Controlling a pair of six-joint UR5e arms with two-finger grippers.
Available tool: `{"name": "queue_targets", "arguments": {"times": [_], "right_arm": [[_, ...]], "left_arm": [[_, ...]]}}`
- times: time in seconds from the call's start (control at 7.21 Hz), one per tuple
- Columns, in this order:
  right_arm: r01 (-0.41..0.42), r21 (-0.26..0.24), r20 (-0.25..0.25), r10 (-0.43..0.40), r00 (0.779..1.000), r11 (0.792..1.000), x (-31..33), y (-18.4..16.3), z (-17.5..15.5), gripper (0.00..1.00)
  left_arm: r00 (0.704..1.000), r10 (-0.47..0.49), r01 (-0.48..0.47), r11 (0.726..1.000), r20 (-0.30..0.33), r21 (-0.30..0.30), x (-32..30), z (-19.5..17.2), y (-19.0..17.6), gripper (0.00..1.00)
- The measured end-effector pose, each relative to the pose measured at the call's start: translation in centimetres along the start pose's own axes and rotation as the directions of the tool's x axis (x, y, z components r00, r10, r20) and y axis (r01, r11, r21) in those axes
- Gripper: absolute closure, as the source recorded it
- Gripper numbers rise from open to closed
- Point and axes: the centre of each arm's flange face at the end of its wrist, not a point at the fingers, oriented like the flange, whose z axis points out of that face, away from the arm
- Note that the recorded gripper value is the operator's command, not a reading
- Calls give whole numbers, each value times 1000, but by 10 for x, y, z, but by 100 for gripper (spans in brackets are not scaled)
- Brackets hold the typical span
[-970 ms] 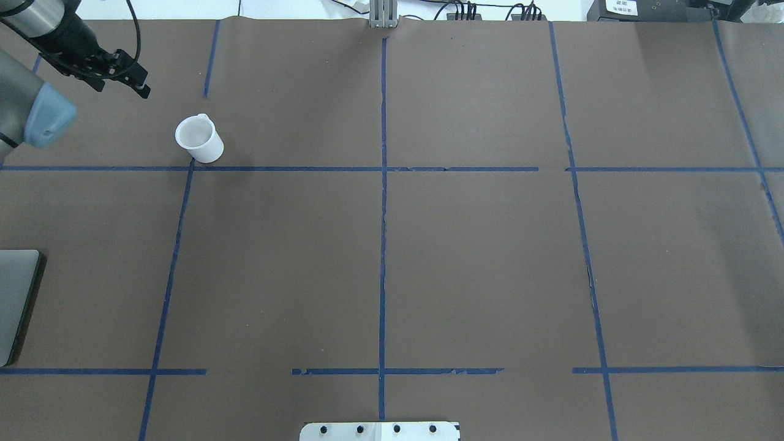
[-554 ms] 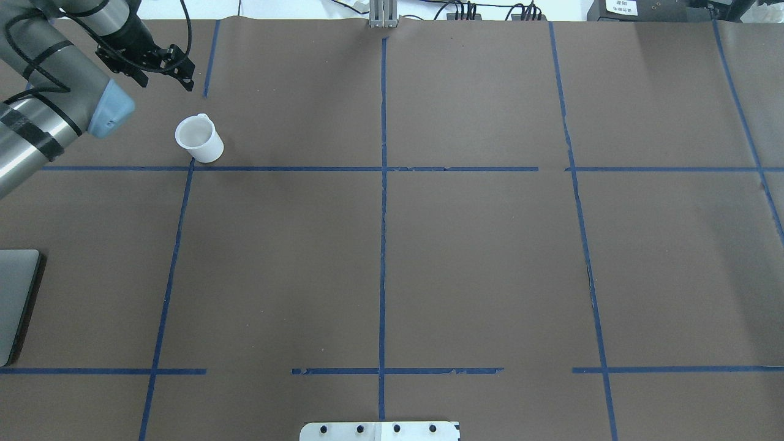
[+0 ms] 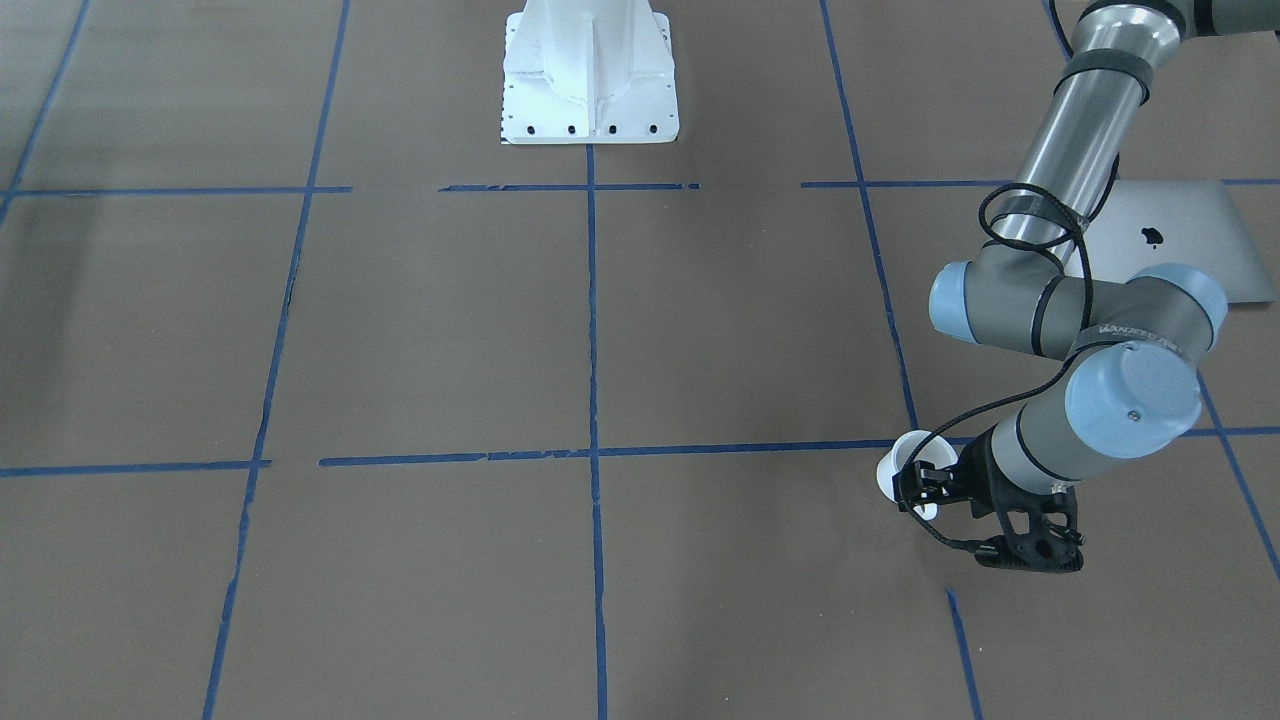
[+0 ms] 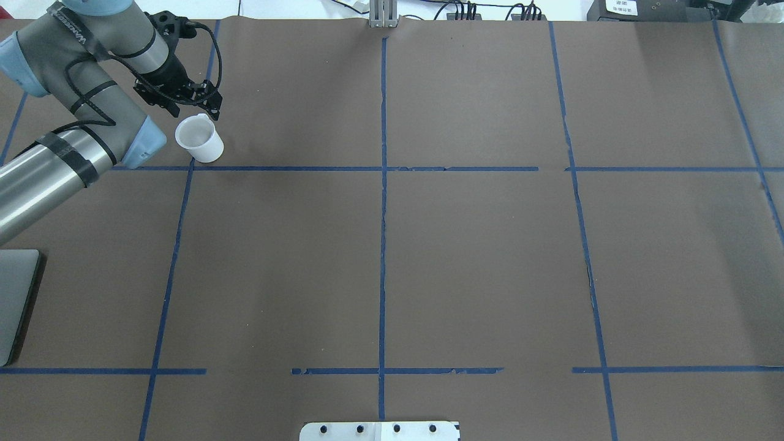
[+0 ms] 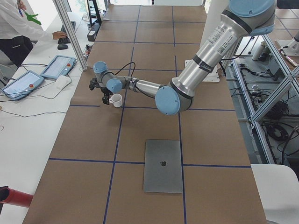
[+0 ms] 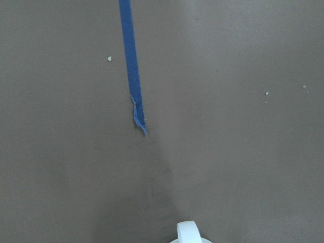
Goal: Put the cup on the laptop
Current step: 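Close the left gripper on the white mug, then lift the mug with the left gripper and carry it toward the laptop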
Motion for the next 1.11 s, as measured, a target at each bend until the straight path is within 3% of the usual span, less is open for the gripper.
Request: {"name": "queue_targets", "arguments": {"times": [0.28,0.42,0.55,1.11], "right_arm": [[0,0,0,0,1000,1000,0,0,0,0],[0,0,0,0,1000,1000,0,0,0,0],[0,0,0,0,1000,1000,0,0,0,0],[0,0,0,0,1000,1000,0,0,0,0]], "left_arm": [[1000,-6,6,1000,-9,8,7,10,3,44],[1000,-9,9,1000,-14,11,7,15,3,77],[1000,-12,13,1000,-17,12,7,19,4,100],[999,-13,15,999,-29,48,9,-1,-1,100]]}}
